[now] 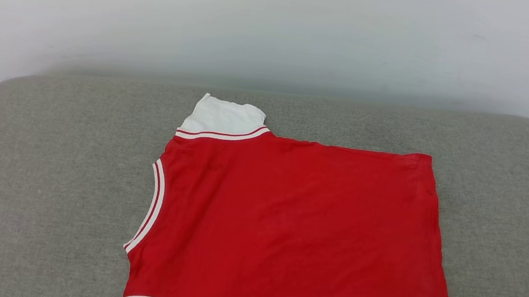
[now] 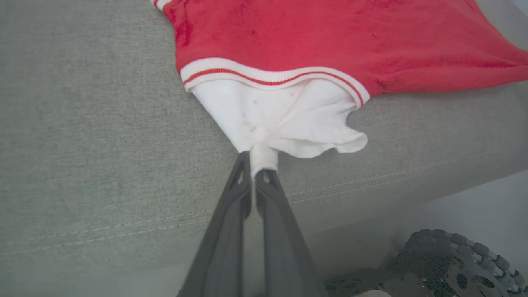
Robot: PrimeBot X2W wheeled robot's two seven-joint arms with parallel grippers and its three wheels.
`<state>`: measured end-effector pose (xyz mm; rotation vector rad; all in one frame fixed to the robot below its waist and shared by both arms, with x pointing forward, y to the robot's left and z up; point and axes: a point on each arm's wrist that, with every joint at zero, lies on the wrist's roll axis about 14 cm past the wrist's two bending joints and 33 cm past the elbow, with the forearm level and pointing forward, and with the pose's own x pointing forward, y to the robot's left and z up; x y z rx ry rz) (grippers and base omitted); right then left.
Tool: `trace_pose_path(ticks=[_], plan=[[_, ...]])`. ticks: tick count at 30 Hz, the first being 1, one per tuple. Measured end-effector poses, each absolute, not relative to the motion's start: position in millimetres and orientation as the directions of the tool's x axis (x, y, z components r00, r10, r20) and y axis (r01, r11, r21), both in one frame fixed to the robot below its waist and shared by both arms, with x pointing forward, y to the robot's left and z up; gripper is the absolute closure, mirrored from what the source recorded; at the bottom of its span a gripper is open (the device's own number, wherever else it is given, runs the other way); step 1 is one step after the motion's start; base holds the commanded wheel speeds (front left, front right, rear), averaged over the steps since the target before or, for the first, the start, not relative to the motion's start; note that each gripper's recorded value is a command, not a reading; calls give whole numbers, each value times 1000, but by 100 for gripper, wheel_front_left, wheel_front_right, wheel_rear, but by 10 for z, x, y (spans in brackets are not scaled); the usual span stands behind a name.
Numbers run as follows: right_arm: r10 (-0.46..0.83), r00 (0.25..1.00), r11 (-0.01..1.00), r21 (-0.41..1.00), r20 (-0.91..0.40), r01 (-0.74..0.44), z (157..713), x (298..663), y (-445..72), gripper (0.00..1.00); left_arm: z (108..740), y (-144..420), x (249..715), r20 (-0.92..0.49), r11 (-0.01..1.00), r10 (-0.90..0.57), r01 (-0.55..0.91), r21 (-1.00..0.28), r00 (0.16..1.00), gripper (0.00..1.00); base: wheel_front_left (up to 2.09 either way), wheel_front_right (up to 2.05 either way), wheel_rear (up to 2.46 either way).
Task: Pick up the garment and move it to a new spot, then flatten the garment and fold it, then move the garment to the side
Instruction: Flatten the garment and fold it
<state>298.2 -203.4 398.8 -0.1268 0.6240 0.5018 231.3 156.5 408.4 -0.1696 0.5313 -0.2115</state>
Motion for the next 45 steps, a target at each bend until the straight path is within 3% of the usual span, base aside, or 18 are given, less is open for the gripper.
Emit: trace_pose_path(ticks=[9, 23, 34, 45], plan=[[412, 759, 887, 34, -505, -460, 4254, 3298, -1887, 100, 4450, 1651, 2941, -331, 965, -260, 231, -123, 907, 100, 0, 0, 0], [374, 817, 906, -14, -439, -422, 4574, 3903, -1910, 100, 4904, 1558, 4056, -229, 922, -367, 385, 37, 902, 100, 0, 0, 0], [324, 768, 924, 9, -552, -383, 4222, 4198, -2000, 100, 4619, 1595, 4692, -315, 905, -376, 419, 78, 871, 100, 0, 0, 0], [315, 672, 918, 35, -670, -395, 3777, 4190, -1969, 100, 3939, 1723, 4752, -485, 905, -355, 425, 37, 799, 100, 0, 0, 0]])
